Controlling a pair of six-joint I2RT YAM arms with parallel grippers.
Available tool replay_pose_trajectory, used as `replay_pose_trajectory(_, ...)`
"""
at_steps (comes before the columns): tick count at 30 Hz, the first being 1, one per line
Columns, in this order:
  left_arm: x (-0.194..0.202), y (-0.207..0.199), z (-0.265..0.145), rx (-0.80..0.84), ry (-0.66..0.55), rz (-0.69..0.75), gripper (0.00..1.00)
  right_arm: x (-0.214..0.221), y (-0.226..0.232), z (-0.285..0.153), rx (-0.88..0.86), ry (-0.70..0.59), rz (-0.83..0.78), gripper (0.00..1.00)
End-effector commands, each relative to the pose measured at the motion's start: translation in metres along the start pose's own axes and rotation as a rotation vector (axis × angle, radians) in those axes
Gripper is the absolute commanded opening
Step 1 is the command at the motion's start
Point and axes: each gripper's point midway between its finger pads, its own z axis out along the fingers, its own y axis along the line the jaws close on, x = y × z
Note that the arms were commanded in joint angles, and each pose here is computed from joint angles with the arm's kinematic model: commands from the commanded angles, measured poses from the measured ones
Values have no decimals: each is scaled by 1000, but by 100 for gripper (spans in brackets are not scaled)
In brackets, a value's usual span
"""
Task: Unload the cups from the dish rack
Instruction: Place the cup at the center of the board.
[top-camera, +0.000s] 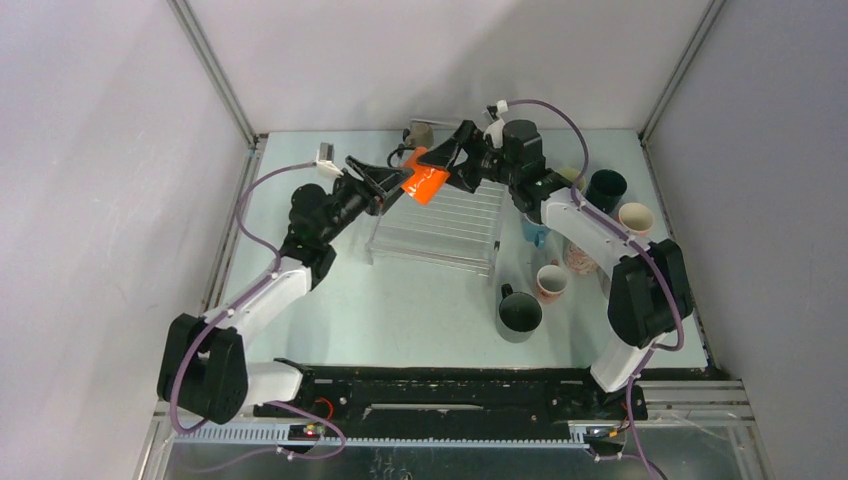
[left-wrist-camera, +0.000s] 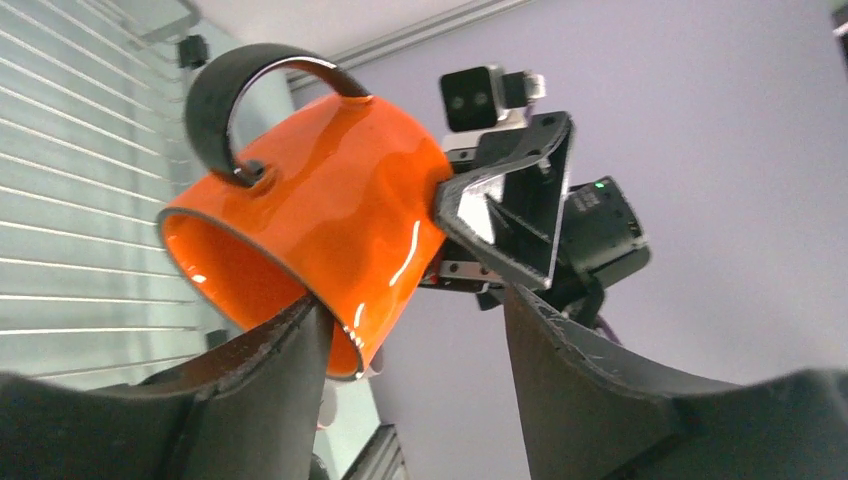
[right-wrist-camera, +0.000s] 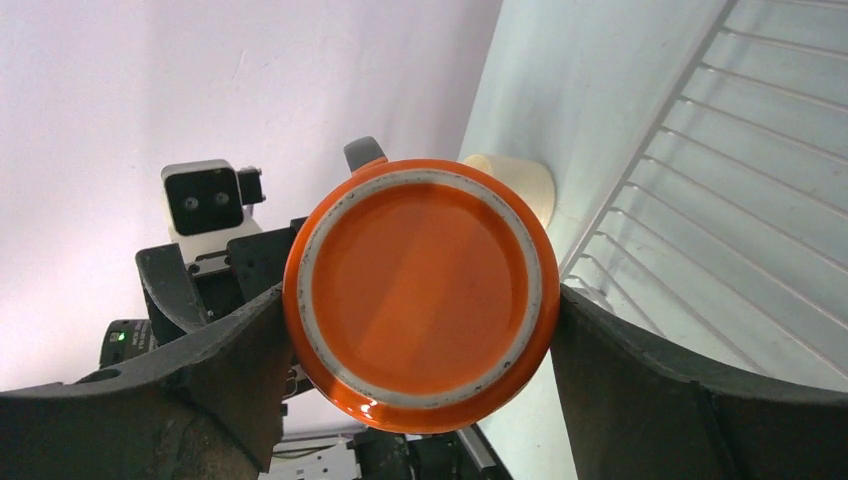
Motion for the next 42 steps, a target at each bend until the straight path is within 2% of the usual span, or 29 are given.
replay_pose_trajectory(1,0,-30,-4,135,12,-48,64,-11,76,-25,-215,-40,-42,12)
replay_pose_trajectory(12,-3,-58,-3,242,34,-128,47,6,94,-25,-334,19,44,11)
replay_pose_trajectory(20,-5,-73,-5,280,34,-101,5,8,93,-25,-363,31,85,12)
replay_pose_trajectory(21,-5,-74,-6,283,34,-93,1,8,93,-24,-364,32,83,18)
replay_pose_trajectory(22,-6,-75,-6,283,32,-85,0,9,94,-25,-366,32,80,27)
replay_pose_trajectory(24,-7,-76,-7,274,25,-62,0,8,95,-26,-364,29,70,62)
replay_pose_trajectory(25,-7,-76,-7,267,23,-49,0,8,95,-26,-361,26,62,74)
replay_pose_trajectory(26,-7,-77,-8,262,19,-35,0,8,93,-27,-352,23,58,91)
replay_pose_trajectory(27,-8,-79,-10,258,15,-21,0,8,92,-27,-343,22,55,99)
replay_pose_trajectory(39,-17,-89,-28,146,-31,135,0,-4,81,-47,-343,-27,68,100)
replay_pose_trajectory(42,-17,-84,-34,72,-21,203,0,-5,78,-51,-338,-28,60,100)
